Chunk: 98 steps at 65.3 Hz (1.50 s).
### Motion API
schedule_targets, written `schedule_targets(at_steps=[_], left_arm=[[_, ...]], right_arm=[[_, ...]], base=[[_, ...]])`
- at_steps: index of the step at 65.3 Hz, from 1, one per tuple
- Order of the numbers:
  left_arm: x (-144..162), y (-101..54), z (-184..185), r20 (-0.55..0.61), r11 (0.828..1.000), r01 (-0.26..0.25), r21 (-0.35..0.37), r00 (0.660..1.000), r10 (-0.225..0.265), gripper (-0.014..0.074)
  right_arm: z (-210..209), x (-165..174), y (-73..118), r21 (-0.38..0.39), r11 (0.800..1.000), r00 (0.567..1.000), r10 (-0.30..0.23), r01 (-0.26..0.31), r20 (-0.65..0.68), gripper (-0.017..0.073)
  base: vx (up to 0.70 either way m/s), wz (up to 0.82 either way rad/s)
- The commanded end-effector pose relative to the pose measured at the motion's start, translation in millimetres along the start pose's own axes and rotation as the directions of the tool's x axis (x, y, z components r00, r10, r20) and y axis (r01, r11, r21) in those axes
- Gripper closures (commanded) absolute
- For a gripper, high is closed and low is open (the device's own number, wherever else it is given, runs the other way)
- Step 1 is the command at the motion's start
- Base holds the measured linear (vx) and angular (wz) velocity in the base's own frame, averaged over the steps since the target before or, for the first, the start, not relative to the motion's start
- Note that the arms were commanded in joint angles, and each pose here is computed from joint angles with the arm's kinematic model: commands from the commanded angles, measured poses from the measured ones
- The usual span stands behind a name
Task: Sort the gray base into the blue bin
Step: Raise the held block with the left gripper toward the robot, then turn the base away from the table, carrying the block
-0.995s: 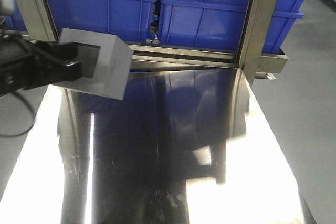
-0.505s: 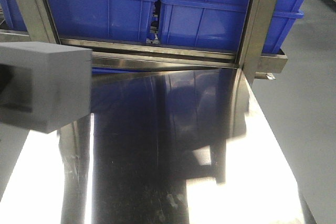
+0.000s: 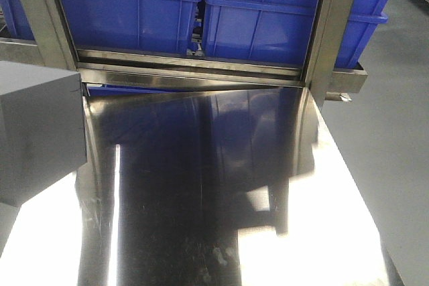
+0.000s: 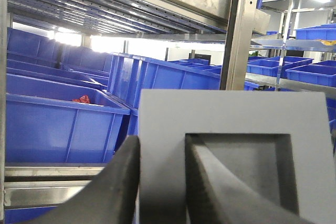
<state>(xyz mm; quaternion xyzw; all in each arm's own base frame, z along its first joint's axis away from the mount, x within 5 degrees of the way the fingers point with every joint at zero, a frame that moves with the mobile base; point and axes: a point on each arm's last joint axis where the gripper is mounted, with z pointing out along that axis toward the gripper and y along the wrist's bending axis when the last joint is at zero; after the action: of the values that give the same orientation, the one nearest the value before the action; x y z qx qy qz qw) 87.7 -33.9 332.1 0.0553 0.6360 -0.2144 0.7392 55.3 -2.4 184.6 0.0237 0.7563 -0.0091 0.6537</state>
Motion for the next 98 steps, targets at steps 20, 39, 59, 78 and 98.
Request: schedule_targets(at_steps=[20, 39, 59, 78, 98], left_arm=[[-18.3, -3.7, -0.2, 0.127, 1.0, 0.009, 0.027, 0.992, -0.013, 0.0573], [-18.3, -3.7, -0.2, 0.127, 1.0, 0.009, 0.027, 0.992, -0.013, 0.0573], [-18.3, -3.7, -0.2, 0.127, 1.0, 0.009, 0.027, 0.992, -0.013, 0.0573], [-18.3, -3.7, -0.2, 0.127, 1.0, 0.009, 0.027, 0.992, -0.013, 0.0573], [-18.3, -3.7, -0.2, 0.127, 1.0, 0.009, 0.027, 0.992, -0.013, 0.0573]], right_arm=[[-0.1, -6.4, -0.1, 0.002, 1.0, 0.997, -0.017, 0.017, 0.073, 0.0564], [-0.1, -6.4, -0.1, 0.002, 1.0, 0.997, -0.017, 0.017, 0.073, 0.0564], [-0.1, -6.4, -0.1, 0.002, 1.0, 0.997, -0.017, 0.017, 0.073, 0.0564], [-0.1, -6.4, -0.1, 0.002, 1.0, 0.997, -0.017, 0.017, 0.073, 0.0564], [-0.1, -6.4, -0.1, 0.002, 1.0, 0.997, -0.017, 0.017, 0.073, 0.0564]], base=[[0.0, 0.0], [0.0, 0.0], [0.0, -0.01], [-0.02, -0.08], [-0.08, -0.31]])
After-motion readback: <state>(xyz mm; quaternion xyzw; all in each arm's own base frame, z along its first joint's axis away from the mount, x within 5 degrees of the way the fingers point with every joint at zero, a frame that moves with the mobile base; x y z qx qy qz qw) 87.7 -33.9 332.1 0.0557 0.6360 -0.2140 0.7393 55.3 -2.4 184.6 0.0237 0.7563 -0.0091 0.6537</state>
